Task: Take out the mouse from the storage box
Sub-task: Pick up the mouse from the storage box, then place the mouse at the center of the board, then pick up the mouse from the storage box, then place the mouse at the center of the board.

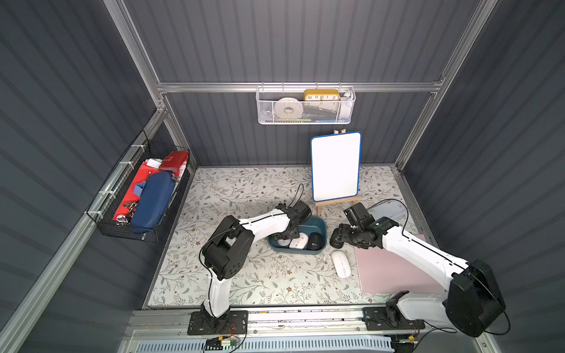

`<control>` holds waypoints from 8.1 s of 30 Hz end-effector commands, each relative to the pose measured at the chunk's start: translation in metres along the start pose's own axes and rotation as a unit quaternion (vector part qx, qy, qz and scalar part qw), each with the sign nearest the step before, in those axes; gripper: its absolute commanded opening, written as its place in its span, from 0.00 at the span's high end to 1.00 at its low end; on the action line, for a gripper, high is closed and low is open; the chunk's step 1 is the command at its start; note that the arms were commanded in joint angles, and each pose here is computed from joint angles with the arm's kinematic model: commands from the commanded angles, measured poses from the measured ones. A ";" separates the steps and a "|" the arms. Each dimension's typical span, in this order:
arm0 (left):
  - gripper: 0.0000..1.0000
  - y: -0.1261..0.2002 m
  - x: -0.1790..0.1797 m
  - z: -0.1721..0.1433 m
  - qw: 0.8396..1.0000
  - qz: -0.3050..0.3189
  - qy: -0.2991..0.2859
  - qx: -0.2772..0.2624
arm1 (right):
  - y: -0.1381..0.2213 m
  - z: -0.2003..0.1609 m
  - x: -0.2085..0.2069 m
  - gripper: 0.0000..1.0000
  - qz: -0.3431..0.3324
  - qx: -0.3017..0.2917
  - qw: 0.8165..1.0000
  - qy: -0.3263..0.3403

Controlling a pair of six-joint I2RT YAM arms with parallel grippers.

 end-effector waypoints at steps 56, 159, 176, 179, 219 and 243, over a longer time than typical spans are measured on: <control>0.33 0.015 0.135 -0.113 0.982 0.004 0.166 0.093 | -0.006 -0.011 0.017 0.25 0.013 0.004 1.000 0.008; 0.01 0.186 0.186 0.000 0.908 -0.176 0.227 -0.304 | -0.101 -0.027 0.201 0.40 -0.053 0.066 0.981 0.176; 0.01 0.184 0.188 0.000 0.910 -0.164 0.241 -0.297 | -0.030 -0.003 0.211 0.44 0.008 0.019 0.982 0.189; 0.01 0.189 0.193 -0.001 0.903 -0.171 0.252 -0.303 | -0.012 -0.007 0.211 0.44 0.014 0.003 0.980 0.197; 0.00 0.229 0.233 -0.002 0.860 -0.186 0.323 -0.349 | -0.023 -0.188 0.249 0.43 0.078 0.079 0.897 0.428; 0.01 0.238 0.224 0.008 0.865 -0.186 0.307 -0.351 | -0.008 -0.161 0.237 0.20 0.023 0.024 0.893 0.448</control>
Point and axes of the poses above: each gripper's point midway between its finger pads, its own y axis back along the fingers, its own x axis along the line the jaws close on, z = x × y, the point moved 2 cm from there along y, back along the fingers, and after that the axes turned 6 degrees about y, right-handed, at the moved point
